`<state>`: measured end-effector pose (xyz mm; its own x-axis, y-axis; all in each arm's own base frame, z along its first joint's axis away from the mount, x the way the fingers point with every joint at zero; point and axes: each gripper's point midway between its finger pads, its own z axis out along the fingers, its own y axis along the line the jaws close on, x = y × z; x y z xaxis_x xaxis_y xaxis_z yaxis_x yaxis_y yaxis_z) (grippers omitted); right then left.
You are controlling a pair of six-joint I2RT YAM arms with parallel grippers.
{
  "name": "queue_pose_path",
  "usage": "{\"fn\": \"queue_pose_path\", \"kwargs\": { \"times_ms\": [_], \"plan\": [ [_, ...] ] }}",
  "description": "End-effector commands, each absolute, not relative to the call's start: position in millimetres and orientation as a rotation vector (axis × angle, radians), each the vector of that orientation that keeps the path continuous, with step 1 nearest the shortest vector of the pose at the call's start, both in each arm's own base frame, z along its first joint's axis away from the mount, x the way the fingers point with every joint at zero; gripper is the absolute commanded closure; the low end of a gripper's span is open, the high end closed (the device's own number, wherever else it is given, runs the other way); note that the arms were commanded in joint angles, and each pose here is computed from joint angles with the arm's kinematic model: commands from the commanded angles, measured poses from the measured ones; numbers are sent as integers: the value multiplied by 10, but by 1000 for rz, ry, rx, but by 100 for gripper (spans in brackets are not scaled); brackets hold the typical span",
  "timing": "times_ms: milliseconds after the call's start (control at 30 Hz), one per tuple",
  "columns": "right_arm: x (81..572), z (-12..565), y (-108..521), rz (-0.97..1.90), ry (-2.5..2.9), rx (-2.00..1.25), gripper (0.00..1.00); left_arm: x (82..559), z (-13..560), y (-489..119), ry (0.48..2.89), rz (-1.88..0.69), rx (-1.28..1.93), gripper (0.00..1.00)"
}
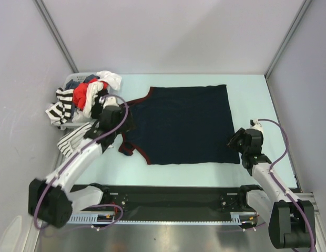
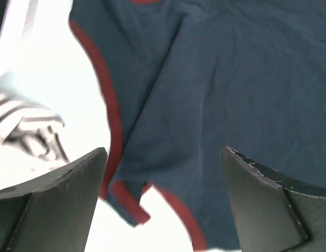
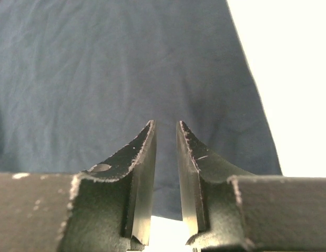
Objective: Fold and stack the tank tops
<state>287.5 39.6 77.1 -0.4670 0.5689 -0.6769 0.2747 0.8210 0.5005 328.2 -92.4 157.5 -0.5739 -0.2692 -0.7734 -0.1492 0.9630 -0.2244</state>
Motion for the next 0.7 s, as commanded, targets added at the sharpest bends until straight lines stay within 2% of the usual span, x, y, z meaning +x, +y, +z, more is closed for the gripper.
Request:
{"fn": "queue_pose_path", "kwargs": {
  "times_ms": [0,33,133,267,367,400,467,600,633,667],
  "plan": [
    [2911,1034,749,576,2041,424,73,2997,1704,-905,2109,-282,-335,5],
    [2871,1056,948,617,2061,361,71,2921,1705,-881,2104,-288,-338,0],
    [2810,1197,1349,685,2065,220,66,2758,1828,-783,2036,-310,-369,0],
    [2510,1365,2204,863,2034,-22,50,2570,1871,-671,2058,-283,-386,0],
    [2447,1429,2657,880,2018,-92,46,2453,2057,-672,2035,-329,-386,0],
    [2286,1273,2938,888,2070,-176,46,2430,2174,-649,2007,-341,-409,0],
    [2290,1446,3301,938,2028,-206,44,2335,2332,-588,1960,-348,-420,0],
    [2125,1316,4045,1008,2048,-319,41,2167,2727,-413,1858,-307,-397,0],
    [2122,1116,4180,994,2086,-338,40,2130,2792,-371,1839,-293,-395,0],
    [2156,1260,4371,1042,2041,-333,38,2064,2822,-291,1830,-260,-403,0]
  ]
}}
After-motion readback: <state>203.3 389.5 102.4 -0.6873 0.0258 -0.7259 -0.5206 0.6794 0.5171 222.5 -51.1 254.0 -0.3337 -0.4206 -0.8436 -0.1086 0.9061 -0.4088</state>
